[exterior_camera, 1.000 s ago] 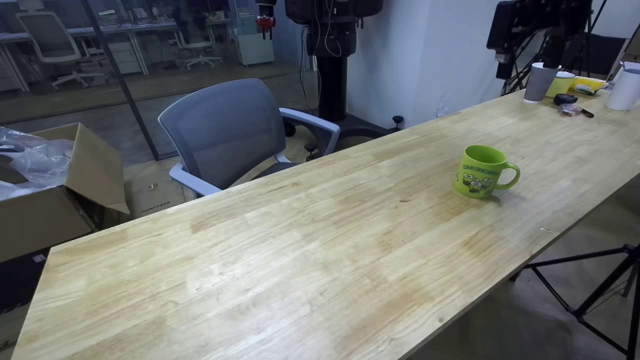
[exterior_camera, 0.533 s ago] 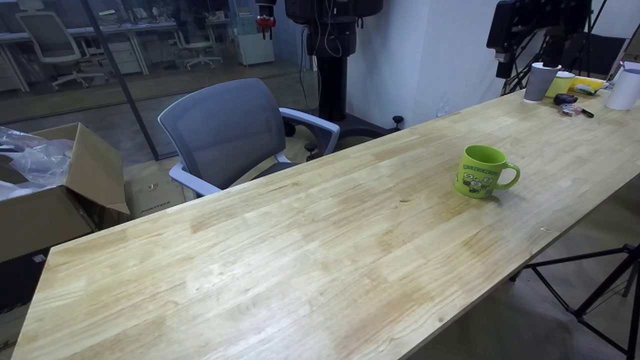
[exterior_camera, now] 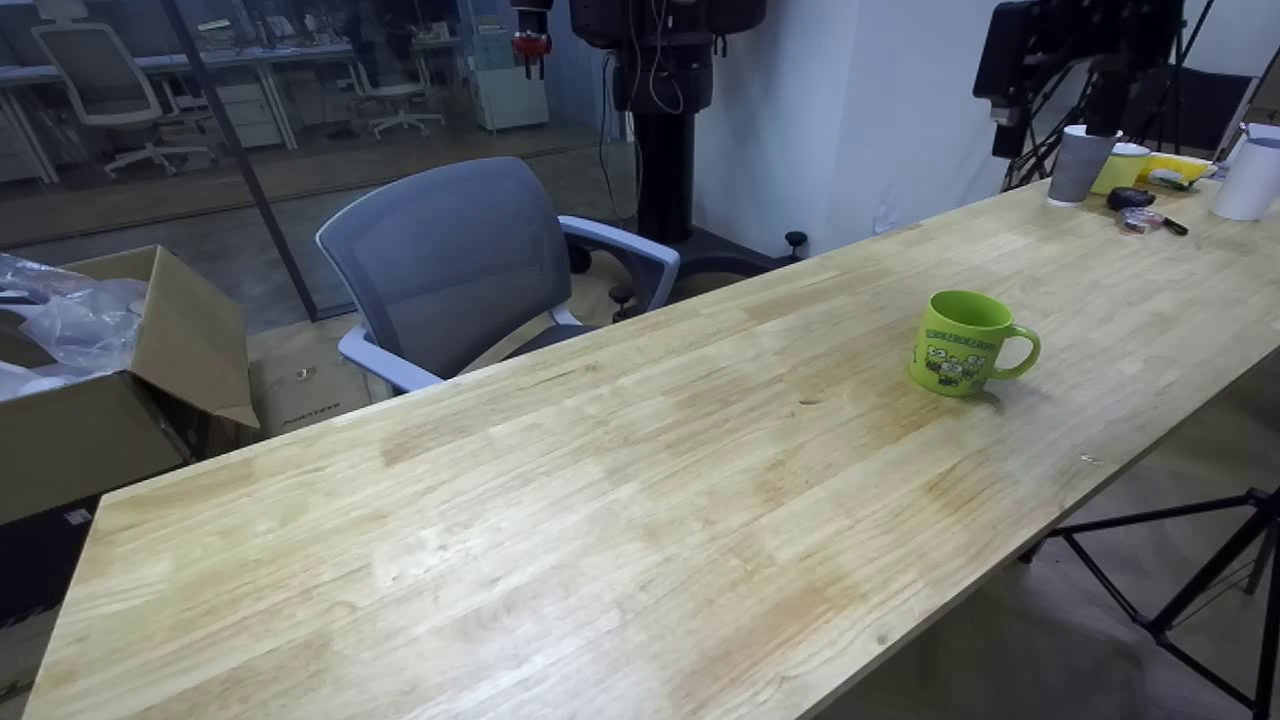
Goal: Move the green cup to the left
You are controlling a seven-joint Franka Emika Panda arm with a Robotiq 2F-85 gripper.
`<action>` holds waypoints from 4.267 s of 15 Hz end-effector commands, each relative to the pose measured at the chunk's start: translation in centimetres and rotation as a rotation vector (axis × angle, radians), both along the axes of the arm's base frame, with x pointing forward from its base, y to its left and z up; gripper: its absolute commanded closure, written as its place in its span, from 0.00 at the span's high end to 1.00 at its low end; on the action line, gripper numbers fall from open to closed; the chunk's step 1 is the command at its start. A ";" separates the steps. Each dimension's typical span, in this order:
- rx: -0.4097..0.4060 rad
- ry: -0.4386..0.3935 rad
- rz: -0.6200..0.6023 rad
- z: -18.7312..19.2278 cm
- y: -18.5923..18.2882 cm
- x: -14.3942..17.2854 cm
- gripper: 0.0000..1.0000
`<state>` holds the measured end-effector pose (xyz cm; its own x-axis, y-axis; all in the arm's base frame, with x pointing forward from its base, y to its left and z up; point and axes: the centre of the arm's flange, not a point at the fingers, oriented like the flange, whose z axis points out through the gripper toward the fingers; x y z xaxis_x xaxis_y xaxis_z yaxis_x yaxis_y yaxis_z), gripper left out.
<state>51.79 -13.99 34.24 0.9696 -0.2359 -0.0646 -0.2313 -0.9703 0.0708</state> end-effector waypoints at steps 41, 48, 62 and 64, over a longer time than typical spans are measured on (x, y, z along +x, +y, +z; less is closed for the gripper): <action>0.005 -0.063 0.034 -20.0 -2.1 6.6 1.00; -0.006 -0.058 0.005 -20.6 -2.4 7.2 0.53; -0.035 0.023 -0.104 -16.4 -3.5 8.1 0.03; -0.034 0.014 -0.100 -15.7 -3.2 8.2 0.03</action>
